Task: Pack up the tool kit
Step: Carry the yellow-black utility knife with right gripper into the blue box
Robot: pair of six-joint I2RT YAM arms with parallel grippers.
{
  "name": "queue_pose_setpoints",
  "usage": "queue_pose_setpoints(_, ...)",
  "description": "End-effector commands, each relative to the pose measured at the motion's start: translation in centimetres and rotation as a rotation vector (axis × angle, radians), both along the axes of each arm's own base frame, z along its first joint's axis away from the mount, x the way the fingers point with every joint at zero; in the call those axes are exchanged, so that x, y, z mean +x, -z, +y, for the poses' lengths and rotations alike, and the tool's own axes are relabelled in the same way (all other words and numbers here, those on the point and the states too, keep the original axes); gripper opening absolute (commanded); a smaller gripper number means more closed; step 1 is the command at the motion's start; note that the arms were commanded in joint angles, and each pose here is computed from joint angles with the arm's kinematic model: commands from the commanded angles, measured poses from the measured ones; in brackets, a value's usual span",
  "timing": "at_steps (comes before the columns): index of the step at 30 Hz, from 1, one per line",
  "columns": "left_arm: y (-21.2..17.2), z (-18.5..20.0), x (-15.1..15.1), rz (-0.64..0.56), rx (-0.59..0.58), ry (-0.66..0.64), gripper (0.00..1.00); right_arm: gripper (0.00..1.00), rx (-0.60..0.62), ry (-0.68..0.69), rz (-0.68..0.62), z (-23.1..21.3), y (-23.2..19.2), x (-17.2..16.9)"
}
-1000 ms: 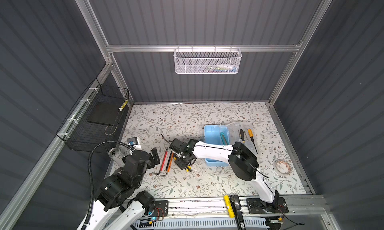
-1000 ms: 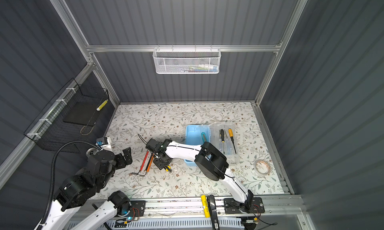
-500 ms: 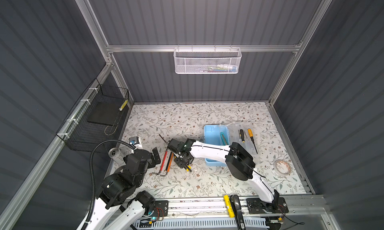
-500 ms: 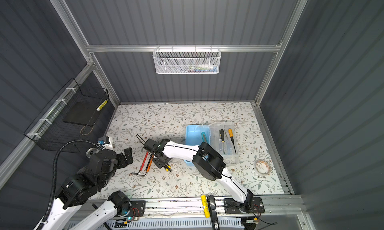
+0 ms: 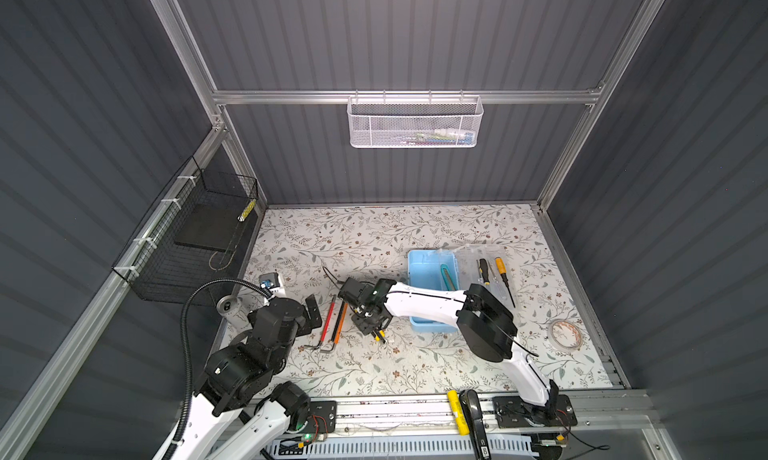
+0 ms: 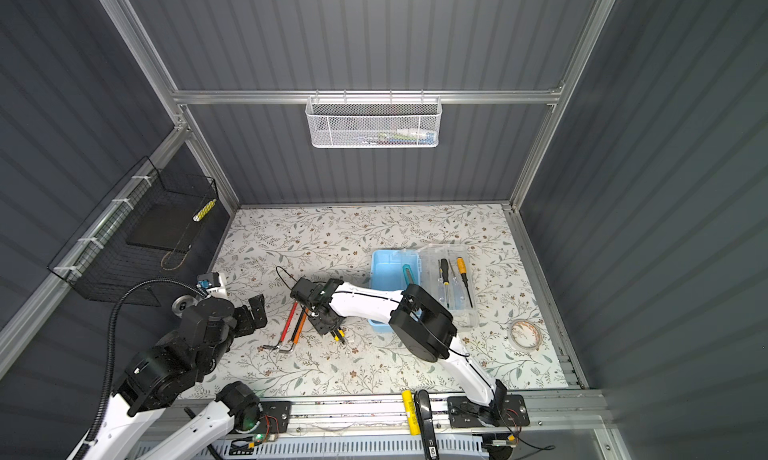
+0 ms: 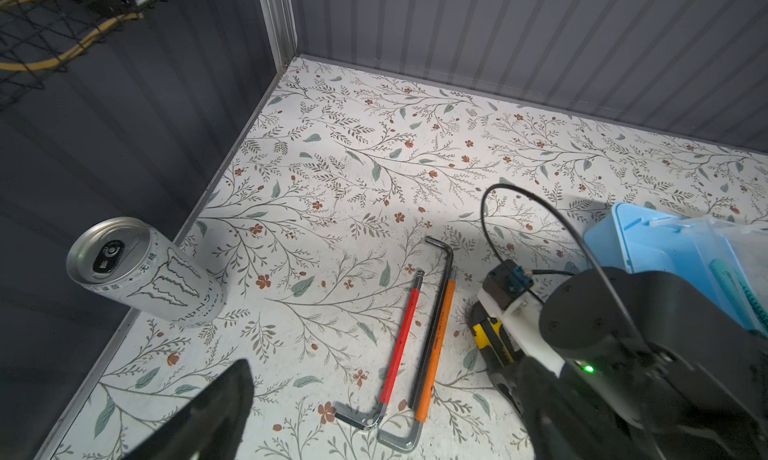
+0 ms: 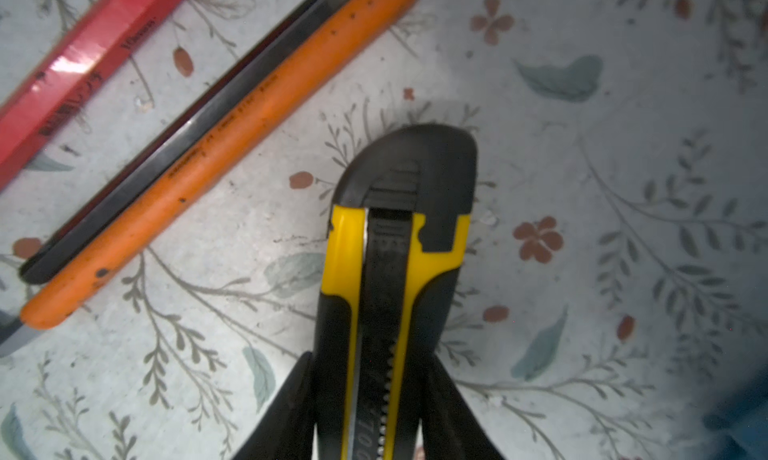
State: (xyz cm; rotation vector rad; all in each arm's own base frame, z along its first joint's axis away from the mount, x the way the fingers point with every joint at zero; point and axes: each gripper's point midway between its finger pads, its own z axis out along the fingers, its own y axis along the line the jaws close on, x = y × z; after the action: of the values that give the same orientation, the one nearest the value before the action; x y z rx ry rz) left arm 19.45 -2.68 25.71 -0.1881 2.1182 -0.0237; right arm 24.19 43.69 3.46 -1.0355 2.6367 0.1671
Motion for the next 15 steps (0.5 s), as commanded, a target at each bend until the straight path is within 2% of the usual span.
queue_pose_setpoints(1,0.2,-0.2,0.1,0.006,0.01,0.009,0.99,0.3,0.089,0.065,-0.078,-0.3,-4.6,1.4)
queue_pose_setpoints(8,0.2,-0.3,0.1,0.007,0.007,0.017,0.99,0.29,0.175,0.202,-0.111,-4.8,-9.4,2.9)
queue_pose_setpoints(15,0.2,-0.5,0.1,0.003,0.003,0.027,0.99,0.28,0.201,0.407,-0.174,-14.0,-12.9,5.0)
